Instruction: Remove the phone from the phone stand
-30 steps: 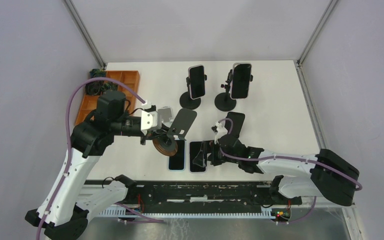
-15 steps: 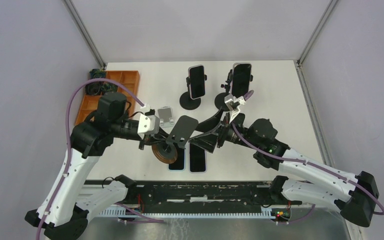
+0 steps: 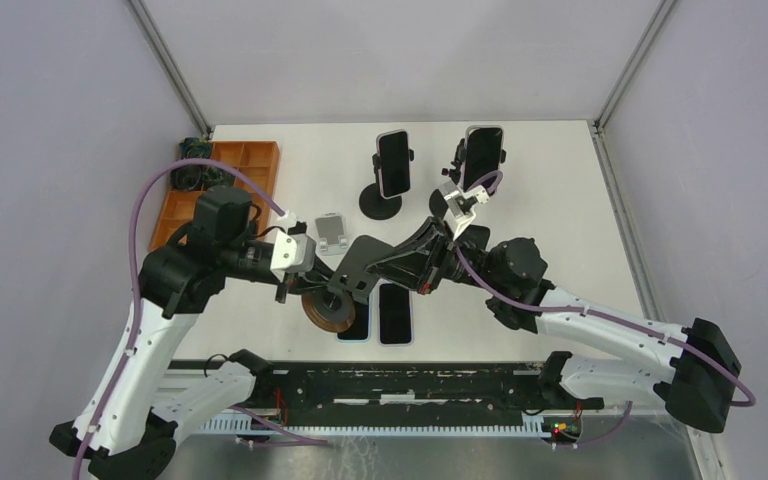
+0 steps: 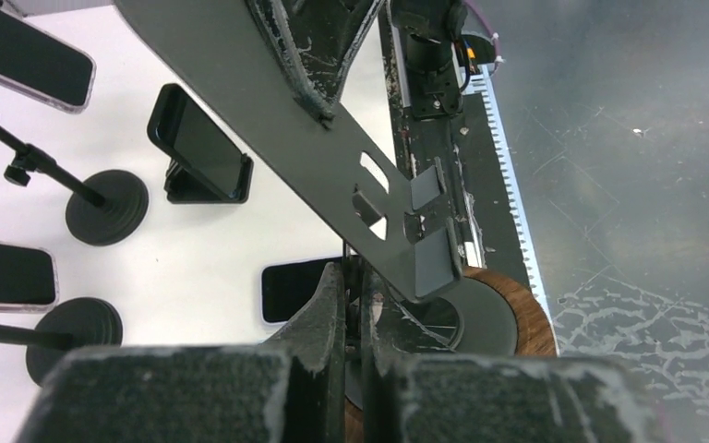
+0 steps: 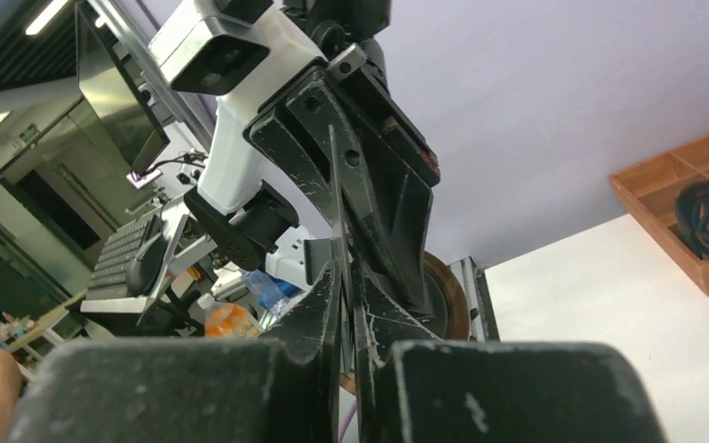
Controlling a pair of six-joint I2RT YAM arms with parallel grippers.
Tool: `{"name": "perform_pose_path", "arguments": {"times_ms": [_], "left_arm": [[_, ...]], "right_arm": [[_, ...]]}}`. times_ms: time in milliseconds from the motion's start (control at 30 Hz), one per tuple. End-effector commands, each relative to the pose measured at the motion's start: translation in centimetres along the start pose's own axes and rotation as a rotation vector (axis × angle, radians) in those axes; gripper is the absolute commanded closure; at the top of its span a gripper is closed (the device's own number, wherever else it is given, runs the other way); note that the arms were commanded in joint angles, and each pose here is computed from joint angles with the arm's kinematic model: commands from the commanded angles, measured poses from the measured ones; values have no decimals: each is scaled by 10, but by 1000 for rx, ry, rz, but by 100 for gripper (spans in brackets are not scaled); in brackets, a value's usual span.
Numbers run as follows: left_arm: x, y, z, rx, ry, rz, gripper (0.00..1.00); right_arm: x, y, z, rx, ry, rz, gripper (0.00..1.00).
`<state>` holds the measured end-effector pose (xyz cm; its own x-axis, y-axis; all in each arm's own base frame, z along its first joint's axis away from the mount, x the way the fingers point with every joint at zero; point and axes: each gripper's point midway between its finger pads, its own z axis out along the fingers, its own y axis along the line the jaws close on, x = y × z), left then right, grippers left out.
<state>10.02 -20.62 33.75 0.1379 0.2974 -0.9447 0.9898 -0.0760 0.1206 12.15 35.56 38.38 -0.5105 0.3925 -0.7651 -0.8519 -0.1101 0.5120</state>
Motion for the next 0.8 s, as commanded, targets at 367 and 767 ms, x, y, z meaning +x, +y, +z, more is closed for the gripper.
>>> {"name": "perform_pose_path", "arguments": {"times_ms": [367, 767], "left_arm": [[21, -14, 8, 105, 30, -79, 0], [25, 39, 30, 46, 56, -247, 9]], "right_arm": [[11, -25, -20, 118, 190, -373, 100], [38, -36, -20, 54, 318, -459, 100]]}}
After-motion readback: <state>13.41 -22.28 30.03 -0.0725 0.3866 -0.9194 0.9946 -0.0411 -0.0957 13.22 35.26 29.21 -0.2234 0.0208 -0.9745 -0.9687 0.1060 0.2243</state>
